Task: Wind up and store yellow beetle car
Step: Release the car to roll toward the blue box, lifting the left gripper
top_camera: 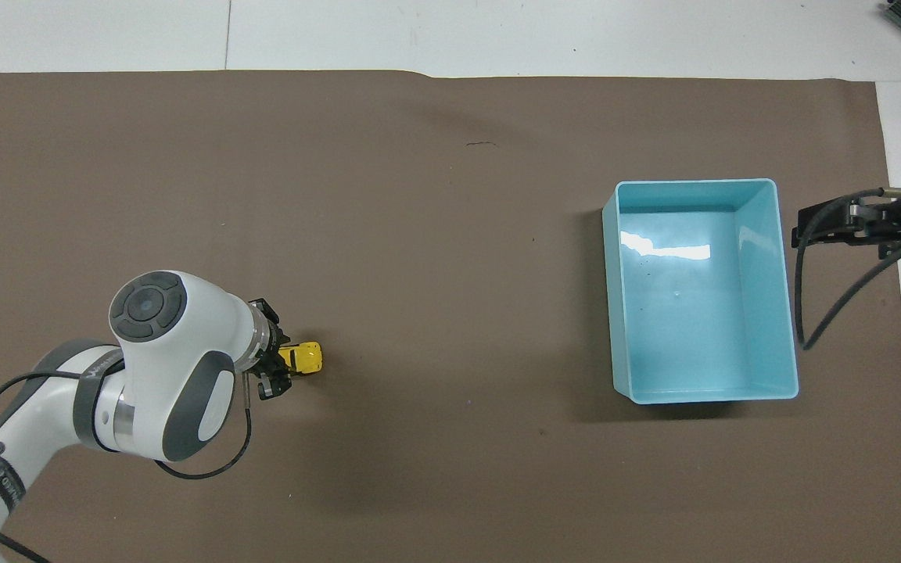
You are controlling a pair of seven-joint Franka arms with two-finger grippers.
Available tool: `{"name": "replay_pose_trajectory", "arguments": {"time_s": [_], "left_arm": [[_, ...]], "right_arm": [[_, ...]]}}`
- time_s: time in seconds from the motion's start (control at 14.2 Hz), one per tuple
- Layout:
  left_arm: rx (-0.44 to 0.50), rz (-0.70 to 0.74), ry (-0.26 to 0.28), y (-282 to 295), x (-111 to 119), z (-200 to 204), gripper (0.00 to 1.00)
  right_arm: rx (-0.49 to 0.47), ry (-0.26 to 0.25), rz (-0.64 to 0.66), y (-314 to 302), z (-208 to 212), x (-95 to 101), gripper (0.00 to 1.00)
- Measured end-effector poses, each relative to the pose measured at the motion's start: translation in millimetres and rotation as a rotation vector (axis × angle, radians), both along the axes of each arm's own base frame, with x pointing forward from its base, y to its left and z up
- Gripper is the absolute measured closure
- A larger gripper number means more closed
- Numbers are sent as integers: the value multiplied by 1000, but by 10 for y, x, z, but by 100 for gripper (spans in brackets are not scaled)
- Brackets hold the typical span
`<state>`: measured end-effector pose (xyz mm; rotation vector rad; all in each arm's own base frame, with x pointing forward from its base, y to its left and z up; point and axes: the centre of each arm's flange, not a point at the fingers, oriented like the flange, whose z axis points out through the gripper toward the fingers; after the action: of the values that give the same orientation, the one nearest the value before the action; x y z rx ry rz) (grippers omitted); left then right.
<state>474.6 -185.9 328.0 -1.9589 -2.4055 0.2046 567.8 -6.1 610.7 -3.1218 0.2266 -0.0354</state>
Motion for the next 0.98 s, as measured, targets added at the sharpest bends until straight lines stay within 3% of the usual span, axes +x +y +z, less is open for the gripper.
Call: {"name": "replay_pose_trajectory", "arguments": {"time_s": [0.28,0.49,0.98], "left_arm": [[-16,-22,0,-100,249,776,0],[-35,-28,-54,-133,329,1182,0],[8,-132,-171,-22,559,1465,0]], "right_arm": [[0,0,0,0,0,0,0],[0,0,0,0,0,0,0],[0,0,2,-5,0,0,0]]}}
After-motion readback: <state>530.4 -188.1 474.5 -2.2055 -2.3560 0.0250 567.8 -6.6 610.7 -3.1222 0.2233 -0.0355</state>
